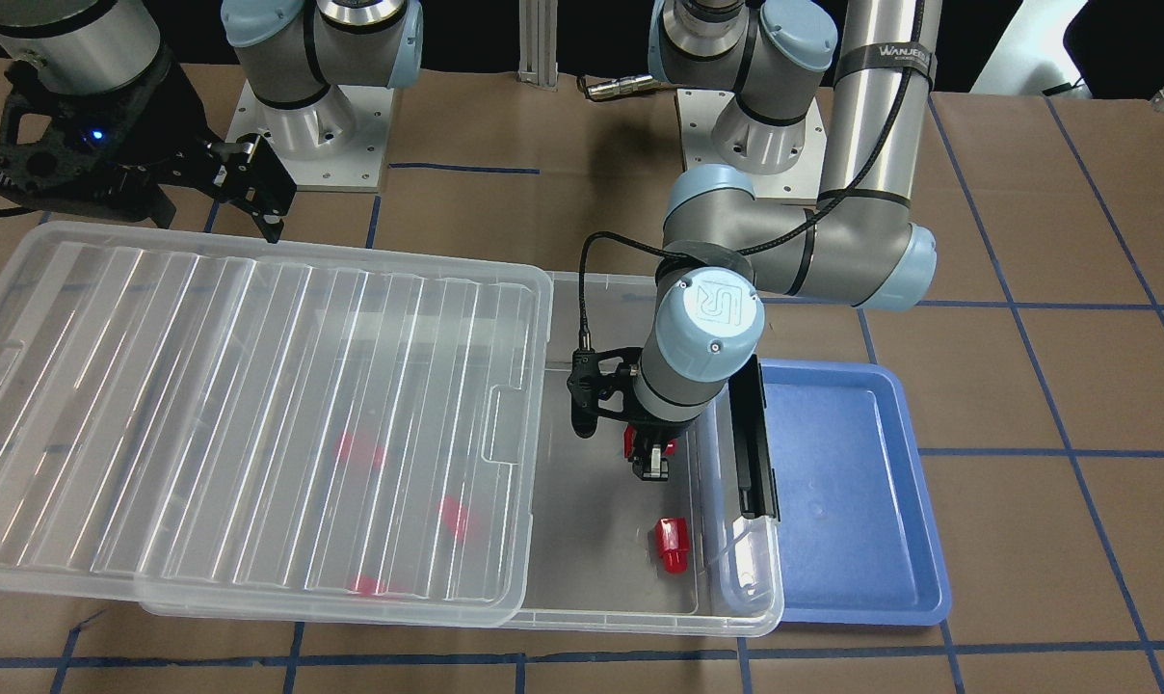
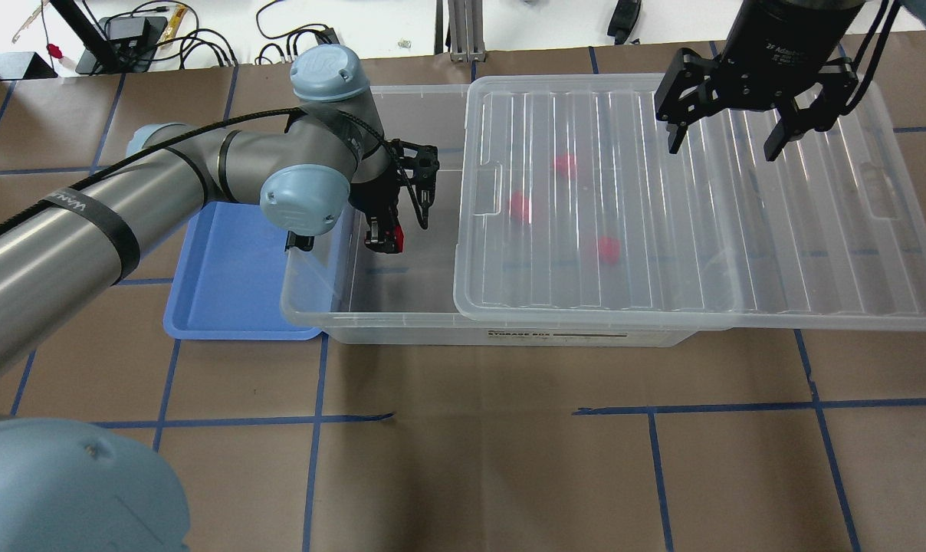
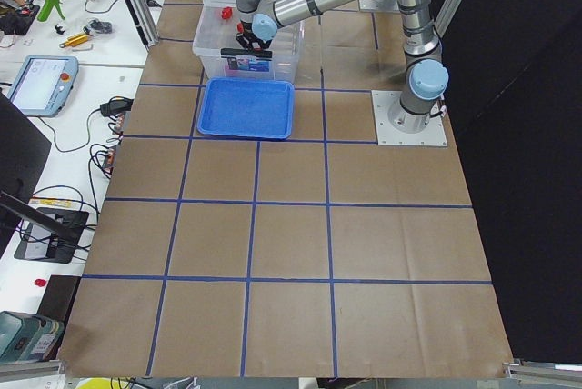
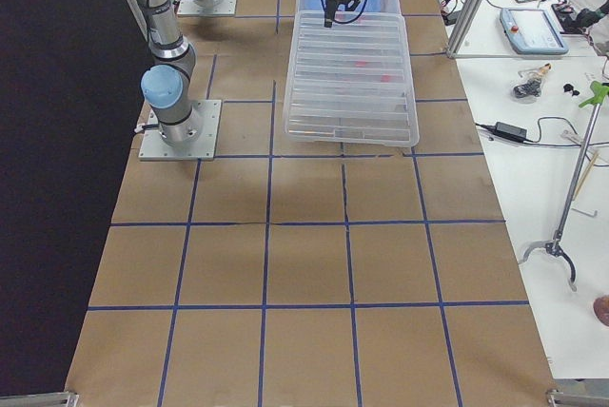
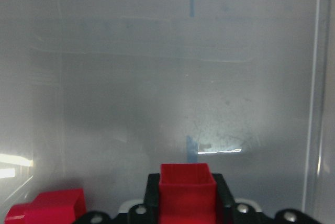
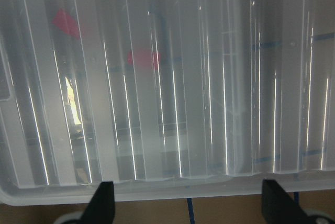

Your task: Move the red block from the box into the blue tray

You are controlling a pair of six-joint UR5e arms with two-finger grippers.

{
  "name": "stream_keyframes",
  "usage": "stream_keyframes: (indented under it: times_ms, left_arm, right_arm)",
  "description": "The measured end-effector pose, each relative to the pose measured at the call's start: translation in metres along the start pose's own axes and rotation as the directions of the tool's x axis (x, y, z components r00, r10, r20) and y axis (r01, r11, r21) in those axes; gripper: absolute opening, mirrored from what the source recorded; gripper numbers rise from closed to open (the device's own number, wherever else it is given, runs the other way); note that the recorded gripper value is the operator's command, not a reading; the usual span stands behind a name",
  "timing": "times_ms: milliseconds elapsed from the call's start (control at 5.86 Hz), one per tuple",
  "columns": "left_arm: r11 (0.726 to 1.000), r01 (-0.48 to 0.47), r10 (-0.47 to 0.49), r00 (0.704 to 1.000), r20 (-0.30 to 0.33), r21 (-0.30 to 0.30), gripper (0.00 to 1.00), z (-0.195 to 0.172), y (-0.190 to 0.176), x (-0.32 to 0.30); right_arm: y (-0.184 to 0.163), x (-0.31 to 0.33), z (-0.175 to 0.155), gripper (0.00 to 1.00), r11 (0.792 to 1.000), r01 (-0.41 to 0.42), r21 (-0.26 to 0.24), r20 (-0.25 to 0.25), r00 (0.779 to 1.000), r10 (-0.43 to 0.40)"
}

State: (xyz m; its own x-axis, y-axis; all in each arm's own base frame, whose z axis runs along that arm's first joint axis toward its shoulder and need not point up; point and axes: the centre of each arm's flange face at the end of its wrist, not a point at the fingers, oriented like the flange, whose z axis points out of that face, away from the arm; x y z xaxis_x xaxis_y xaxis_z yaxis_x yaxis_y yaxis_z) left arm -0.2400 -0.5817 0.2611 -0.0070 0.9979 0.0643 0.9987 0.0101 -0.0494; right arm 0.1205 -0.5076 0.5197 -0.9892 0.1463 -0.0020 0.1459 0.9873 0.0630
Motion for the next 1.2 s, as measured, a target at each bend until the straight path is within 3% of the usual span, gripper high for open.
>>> stream_keyframes:
  times_ms: [341, 683, 1024, 1195]
  left_arm:
    - [0.994, 0.104, -0.105, 0.993, 0.055, 0.02, 0.1, -0.08, 0.025, 0.02]
    - [0.981, 0.191, -0.193, 0.979, 0.07, 0.029, 0.1, -0.135, 0.086, 0.035]
    - [0.981, 0.188, -0.19, 0.979, 0.074, 0.038, 0.09, -0.146, 0.151, 0.032]
    - [0.989, 0.142, -0.144, 0.988, 0.064, 0.036, 0.09, -0.137, 0.188, 0.027]
  right_arm:
    - [-0.001, 0.002, 0.0, 1.0, 1.0, -0.001, 0.0, -0.001, 1.0, 0.001]
    - [-0.02, 0.05, 0.002, 1.0, 0.997, 0.076, -0.004, -0.011, 0.997, -0.076]
    - [-0.046, 0.173, 0.01, 1.0, 0.993, 0.114, -0.024, -0.008, 0.993, -0.114]
    - [-0.058, 0.235, 0.024, 1.0, 0.992, 0.119, -0.044, -0.026, 0.992, -0.121]
